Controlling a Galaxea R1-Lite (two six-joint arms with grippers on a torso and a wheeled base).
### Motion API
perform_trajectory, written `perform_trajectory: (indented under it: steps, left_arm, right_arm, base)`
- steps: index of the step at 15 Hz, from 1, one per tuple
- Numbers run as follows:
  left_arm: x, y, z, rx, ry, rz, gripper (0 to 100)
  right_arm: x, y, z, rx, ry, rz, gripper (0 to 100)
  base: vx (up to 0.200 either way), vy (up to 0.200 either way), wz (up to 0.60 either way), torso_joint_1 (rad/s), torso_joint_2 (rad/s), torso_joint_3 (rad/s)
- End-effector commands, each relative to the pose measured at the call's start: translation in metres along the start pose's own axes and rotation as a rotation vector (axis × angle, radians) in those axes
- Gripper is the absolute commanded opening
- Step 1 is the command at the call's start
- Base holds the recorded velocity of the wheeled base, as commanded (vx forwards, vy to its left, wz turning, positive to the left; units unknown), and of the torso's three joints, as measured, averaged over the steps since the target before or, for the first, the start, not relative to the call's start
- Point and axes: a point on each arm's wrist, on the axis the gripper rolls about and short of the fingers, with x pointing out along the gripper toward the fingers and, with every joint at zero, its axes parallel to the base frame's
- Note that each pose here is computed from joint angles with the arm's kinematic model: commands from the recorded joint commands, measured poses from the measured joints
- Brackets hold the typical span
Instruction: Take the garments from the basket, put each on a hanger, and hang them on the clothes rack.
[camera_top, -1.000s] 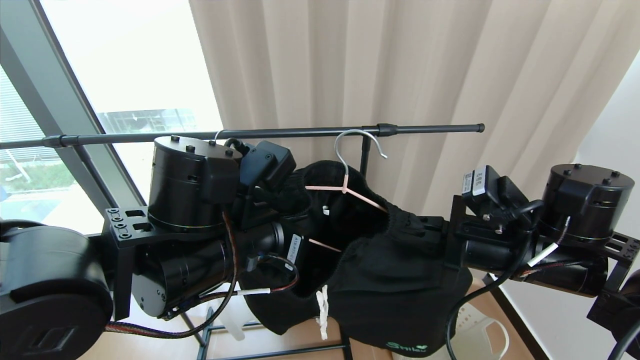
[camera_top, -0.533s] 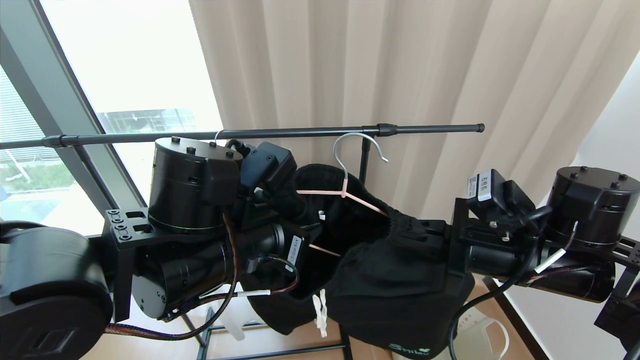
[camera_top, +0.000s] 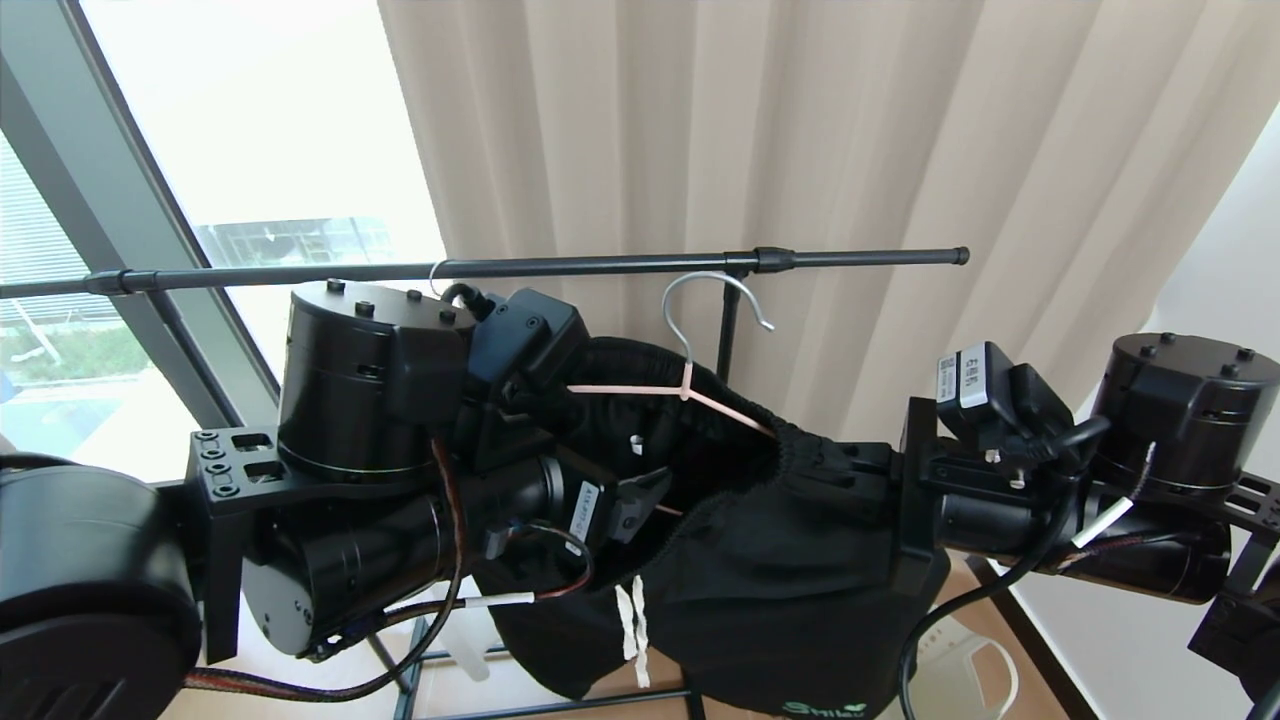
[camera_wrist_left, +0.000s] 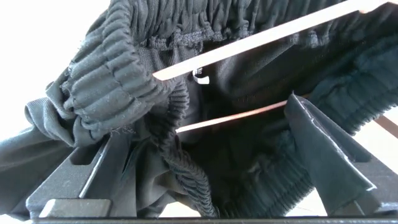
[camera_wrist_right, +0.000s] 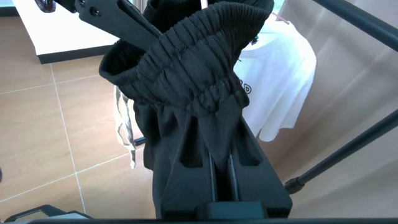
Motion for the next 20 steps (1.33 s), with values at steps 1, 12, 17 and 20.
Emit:
perform_trajectory:
  steps: [1, 12, 17, 20]
  left_arm:
    - [-0.014, -0.002, 0.001, 0.010, -0.022, -0.014, 100]
    - [-0.044, -0.001, -0.001, 0.024, -0.063, -0.036, 100]
    - [-0.077, 0.024, 0.008, 0.041, -0.164, -0.022, 100]
    - [-0.081, 0.062, 0.010, 0.086, -0.183, -0.006, 100]
  right_arm:
    - [0.001, -0.002, -0.001, 0.003, 0.003, -0.003, 0]
    - [0.000, -0.017, -0.009, 0.019, 0.012, -0.016, 0]
    - [0.001, -0.021, -0.016, 0.022, 0.008, 0.001, 0]
    - [-0.002, -0.016, -0.020, -0.013, -0.003, 0.081, 0]
  base:
    - [0.000, 0.000, 0.00, 0.000, 0.00, 0.000]
    - [0.000, 0.000, 0.00, 0.000, 0.00, 0.000]
    - [0.000, 0.000, 0.00, 0.000, 0.00, 0.000]
    - [0.000, 0.000, 0.00, 0.000, 0.00, 0.000]
